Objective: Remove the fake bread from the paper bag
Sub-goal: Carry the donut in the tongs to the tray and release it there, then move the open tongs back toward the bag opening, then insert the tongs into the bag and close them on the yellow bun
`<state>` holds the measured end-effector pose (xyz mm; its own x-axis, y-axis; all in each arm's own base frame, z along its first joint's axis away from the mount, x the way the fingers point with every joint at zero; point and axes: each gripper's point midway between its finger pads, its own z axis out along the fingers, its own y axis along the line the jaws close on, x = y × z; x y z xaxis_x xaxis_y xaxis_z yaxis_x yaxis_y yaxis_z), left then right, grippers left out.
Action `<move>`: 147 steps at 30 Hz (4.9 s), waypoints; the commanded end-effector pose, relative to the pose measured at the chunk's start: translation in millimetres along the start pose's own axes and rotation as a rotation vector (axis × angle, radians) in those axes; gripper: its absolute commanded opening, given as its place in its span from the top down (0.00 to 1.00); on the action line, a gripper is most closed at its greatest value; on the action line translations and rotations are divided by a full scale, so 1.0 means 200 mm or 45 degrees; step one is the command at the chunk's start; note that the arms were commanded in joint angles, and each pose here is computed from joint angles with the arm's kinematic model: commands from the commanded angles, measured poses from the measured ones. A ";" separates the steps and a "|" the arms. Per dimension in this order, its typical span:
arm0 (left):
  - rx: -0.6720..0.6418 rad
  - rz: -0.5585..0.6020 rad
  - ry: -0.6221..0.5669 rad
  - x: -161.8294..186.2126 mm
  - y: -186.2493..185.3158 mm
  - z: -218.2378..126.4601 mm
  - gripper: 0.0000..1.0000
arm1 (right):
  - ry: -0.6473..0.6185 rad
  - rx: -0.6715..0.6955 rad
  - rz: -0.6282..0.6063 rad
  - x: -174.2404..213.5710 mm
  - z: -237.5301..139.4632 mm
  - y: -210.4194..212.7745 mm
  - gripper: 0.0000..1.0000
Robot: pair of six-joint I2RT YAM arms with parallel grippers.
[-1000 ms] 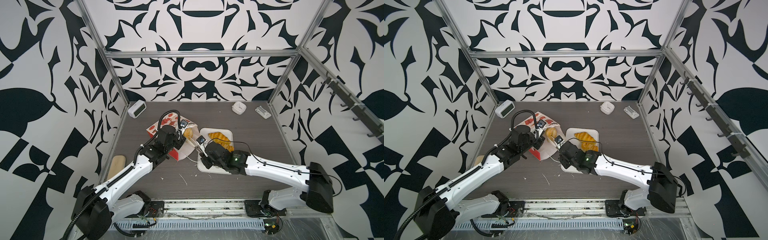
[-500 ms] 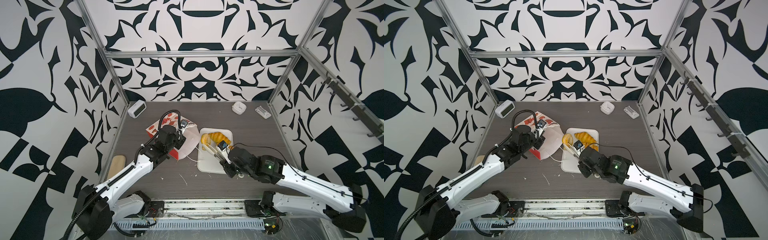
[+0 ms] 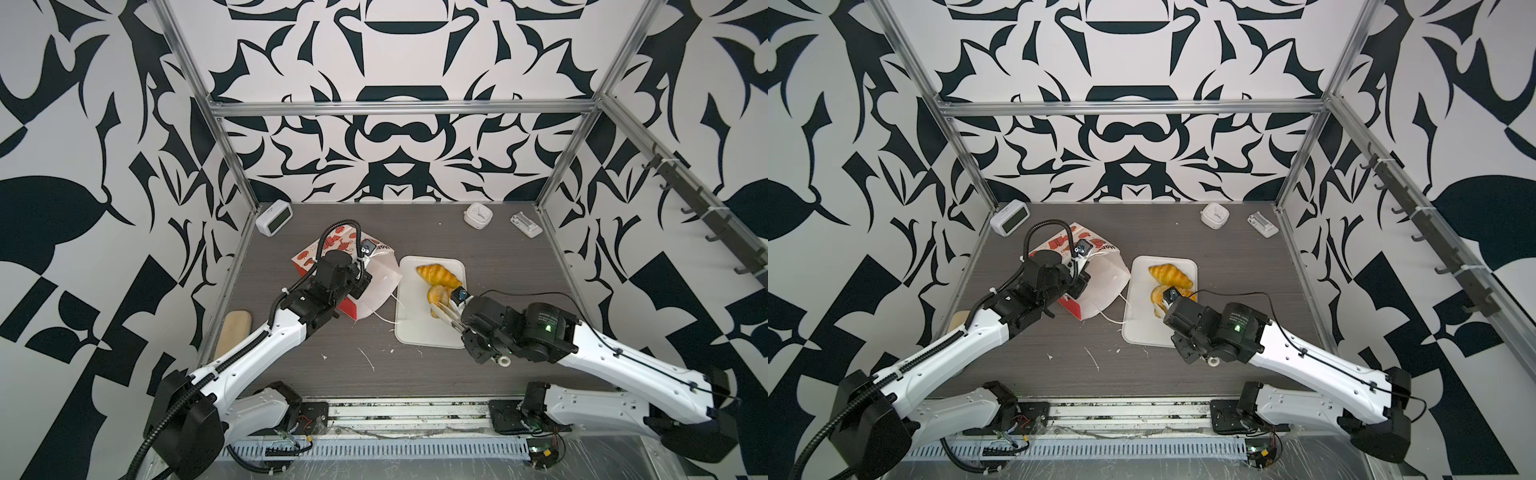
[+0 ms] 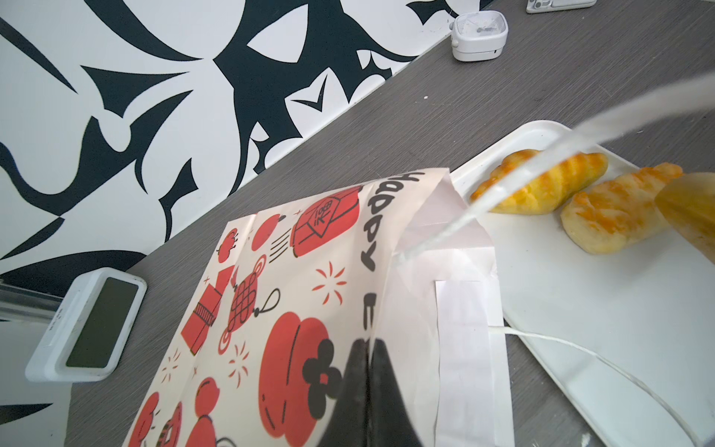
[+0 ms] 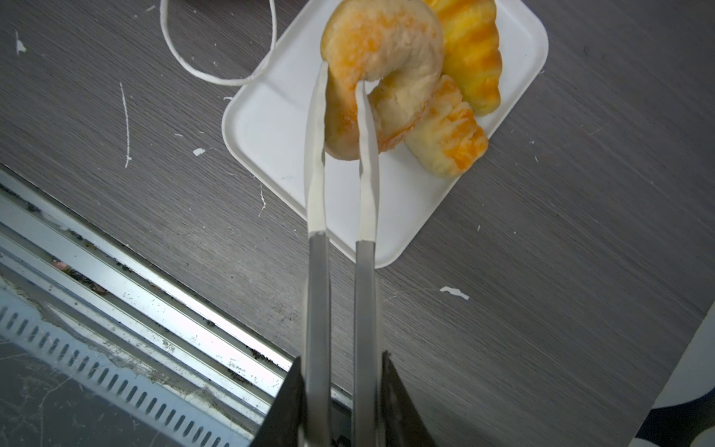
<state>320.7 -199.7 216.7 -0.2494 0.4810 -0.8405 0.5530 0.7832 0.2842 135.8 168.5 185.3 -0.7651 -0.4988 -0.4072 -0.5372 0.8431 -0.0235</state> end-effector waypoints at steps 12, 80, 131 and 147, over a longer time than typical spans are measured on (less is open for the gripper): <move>-0.027 -0.013 -0.024 -0.02 0.03 -0.02 0.95 | 0.280 0.021 0.095 0.16 0.02 0.01 0.72; 0.006 -0.008 0.009 0.03 0.00 0.00 0.95 | -0.212 -0.441 0.223 -0.22 0.14 0.24 0.57; 0.085 -0.004 -0.047 -0.03 -0.05 -0.01 0.95 | -0.438 -1.074 0.408 -1.20 0.78 0.81 0.44; 0.097 -0.018 -0.055 -0.04 -0.05 -0.01 0.95 | -0.411 -1.133 0.391 -1.34 0.86 0.92 0.45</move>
<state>313.9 -207.0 212.7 -0.2392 0.4804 -0.8438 0.6041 0.7540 0.2580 295.5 474.9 92.1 -0.8839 -0.1254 -0.4505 -0.4506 0.4860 0.7488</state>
